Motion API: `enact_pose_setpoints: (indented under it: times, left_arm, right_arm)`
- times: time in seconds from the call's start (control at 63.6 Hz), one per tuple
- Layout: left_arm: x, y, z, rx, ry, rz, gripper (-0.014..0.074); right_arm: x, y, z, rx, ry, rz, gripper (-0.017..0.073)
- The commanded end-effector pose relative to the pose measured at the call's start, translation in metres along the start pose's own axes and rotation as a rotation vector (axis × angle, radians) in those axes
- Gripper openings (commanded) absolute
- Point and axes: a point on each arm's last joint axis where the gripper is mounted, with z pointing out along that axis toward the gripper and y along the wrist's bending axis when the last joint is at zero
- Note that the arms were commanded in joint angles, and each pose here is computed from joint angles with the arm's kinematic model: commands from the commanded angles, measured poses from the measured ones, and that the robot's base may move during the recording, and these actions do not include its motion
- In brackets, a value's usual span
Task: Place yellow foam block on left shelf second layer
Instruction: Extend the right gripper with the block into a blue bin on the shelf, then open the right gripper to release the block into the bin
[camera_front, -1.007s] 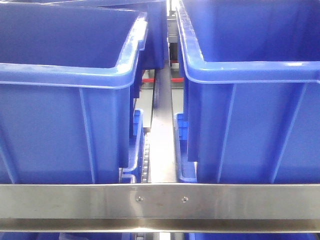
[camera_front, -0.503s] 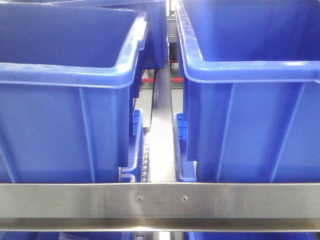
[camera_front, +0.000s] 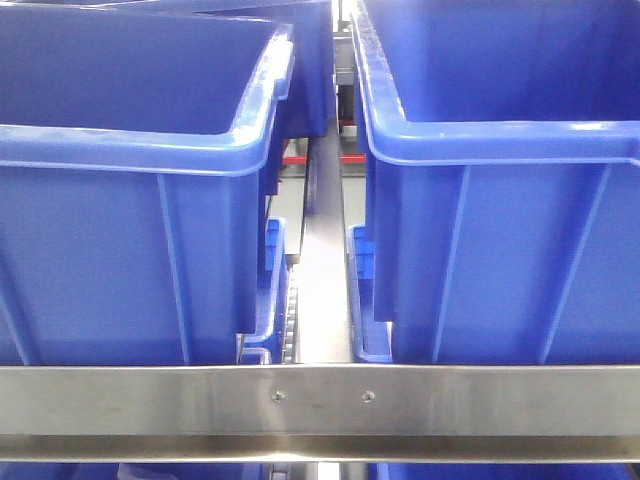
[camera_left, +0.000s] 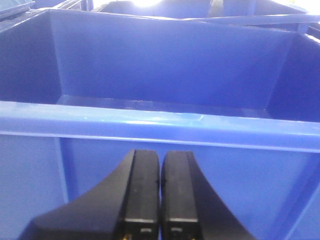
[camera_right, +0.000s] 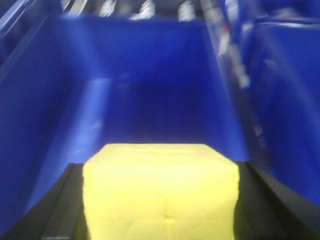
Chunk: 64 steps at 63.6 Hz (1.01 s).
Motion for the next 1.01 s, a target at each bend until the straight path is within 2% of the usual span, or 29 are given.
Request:
enact_pose_setpoints:
  times: [0.0, 0.22, 0.503, 0.739, 0.991]
  left_arm:
    - [0.001, -0.001, 0.000, 0.020, -0.073, -0.011, 0.0136]
    - [0.001, -0.001, 0.000, 0.020, -0.073, -0.011, 0.0136]
    - [0.001, -0.001, 0.000, 0.020, -0.073, -0.011, 0.0136]
    - [0.001, -0.001, 0.000, 0.020, -0.073, -0.011, 0.0136]
    - [0.001, -0.001, 0.000, 0.020, -0.073, -0.011, 0.0136]
  right_arm:
    - [-0.029, 0.012, 0.030, -0.066, -0.034, -0.071, 0.0299]
    - [-0.042, 0.029, 0.115, -0.115, 0.127, -0.072, 0.0299]
    - [-0.009, 0.039, 0.203, -0.110, 0.323, -0.085, 0.0299]
    - [0.018, 0.042, 0.242, -0.111, 0.364, -0.086, 0.0299]
    - [0.037, 0.044, 0.261, -0.112, 0.410, -0.089, 0.0299]
